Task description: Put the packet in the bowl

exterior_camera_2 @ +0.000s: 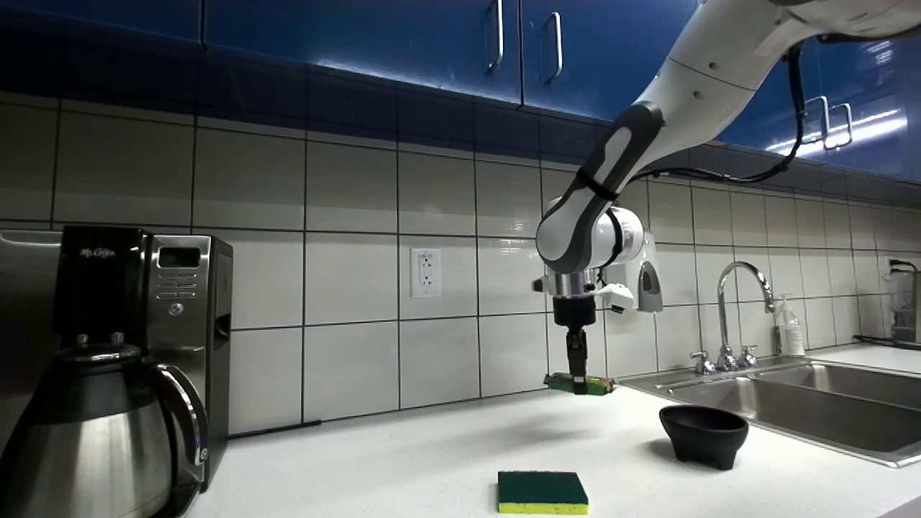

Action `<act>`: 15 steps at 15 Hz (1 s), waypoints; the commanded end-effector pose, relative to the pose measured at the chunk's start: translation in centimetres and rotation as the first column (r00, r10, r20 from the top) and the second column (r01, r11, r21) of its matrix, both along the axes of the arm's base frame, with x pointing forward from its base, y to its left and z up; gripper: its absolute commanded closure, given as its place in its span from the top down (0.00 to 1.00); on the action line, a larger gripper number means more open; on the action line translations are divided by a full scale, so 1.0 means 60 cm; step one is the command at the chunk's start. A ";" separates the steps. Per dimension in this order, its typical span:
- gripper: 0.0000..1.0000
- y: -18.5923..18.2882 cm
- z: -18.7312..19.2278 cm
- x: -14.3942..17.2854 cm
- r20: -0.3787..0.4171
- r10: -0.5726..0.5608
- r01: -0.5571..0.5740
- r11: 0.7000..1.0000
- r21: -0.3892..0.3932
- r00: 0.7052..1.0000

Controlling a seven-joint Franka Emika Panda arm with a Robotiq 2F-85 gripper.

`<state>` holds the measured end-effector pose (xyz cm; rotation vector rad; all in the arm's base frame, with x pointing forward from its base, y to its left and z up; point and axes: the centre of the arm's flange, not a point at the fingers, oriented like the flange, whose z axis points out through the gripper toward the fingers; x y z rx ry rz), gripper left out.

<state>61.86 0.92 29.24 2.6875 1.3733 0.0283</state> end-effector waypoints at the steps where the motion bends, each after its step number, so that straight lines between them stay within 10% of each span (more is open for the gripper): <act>1: 0.16 -0.032 0.024 -0.077 0.037 -0.056 0.056 0.998 0.001 0.998; 15: 0.16 -0.128 0.009 -0.180 0.046 -0.218 0.212 0.971 0.107 0.975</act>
